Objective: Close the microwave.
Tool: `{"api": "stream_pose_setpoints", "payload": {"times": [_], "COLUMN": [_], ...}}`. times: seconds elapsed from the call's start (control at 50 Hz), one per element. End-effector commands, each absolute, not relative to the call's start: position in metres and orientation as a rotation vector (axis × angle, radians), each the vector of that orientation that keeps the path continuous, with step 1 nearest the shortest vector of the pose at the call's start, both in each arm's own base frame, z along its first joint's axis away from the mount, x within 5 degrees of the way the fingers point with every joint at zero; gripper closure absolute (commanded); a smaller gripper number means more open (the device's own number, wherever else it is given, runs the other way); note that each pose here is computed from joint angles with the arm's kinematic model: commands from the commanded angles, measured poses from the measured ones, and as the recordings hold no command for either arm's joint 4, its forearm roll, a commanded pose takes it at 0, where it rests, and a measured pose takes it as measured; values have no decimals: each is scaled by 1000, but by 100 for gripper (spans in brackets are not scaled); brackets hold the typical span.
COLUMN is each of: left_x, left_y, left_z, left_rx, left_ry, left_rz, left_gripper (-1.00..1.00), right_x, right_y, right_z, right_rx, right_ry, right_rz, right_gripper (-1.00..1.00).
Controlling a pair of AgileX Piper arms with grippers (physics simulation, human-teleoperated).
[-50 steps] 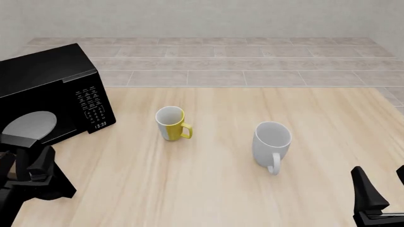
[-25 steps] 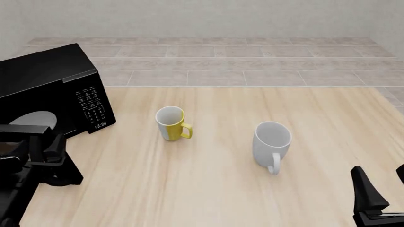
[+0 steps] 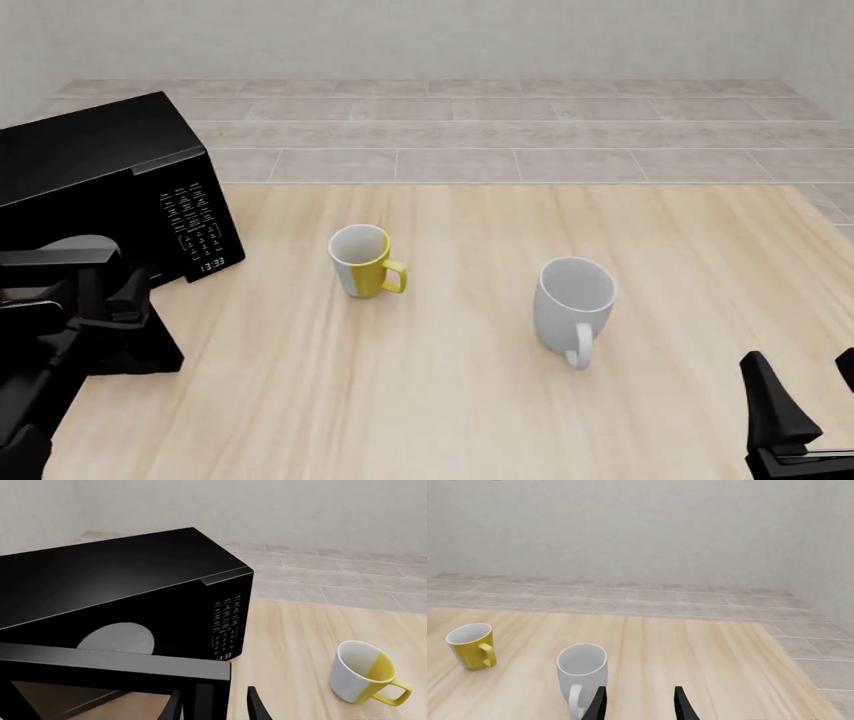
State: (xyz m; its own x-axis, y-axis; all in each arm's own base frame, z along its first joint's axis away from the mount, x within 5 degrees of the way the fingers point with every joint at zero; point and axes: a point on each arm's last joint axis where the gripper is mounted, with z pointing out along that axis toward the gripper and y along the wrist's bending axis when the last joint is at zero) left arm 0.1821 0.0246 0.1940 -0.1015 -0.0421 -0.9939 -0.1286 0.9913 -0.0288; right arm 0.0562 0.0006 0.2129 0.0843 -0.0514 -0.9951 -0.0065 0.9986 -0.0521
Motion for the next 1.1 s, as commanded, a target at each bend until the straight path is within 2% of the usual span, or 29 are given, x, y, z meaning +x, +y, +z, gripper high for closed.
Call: {"api": "stream_pose_setpoints", "payload": {"times": [0.02,0.14,0.34,0.78,1.1], "left_x": [211,225,249,271,304], "left_y": [24,26,30,35,35], "left_z": [202,214,208,243,247], "left_rx": [-111,-99,-91,-64,-67], "left_ry": [1711,1702,1724,1716,1768], "left_rz": [70,88,101,136,112], "left_gripper": [-100,-100,-100,-100,-100], "right_x": [56,56,56,56,56], "right_y": [1,1,1,1,2], "right_z": [213,213,212,212,212], "right_rx": [-41,-42,-39,-32,-34], "right_ry": [1490,1488,1495,1498,1494], "right_rz": [-16,-22,-22,-3,7], "right_gripper": [-100,-100,-100,-100,-100]}}
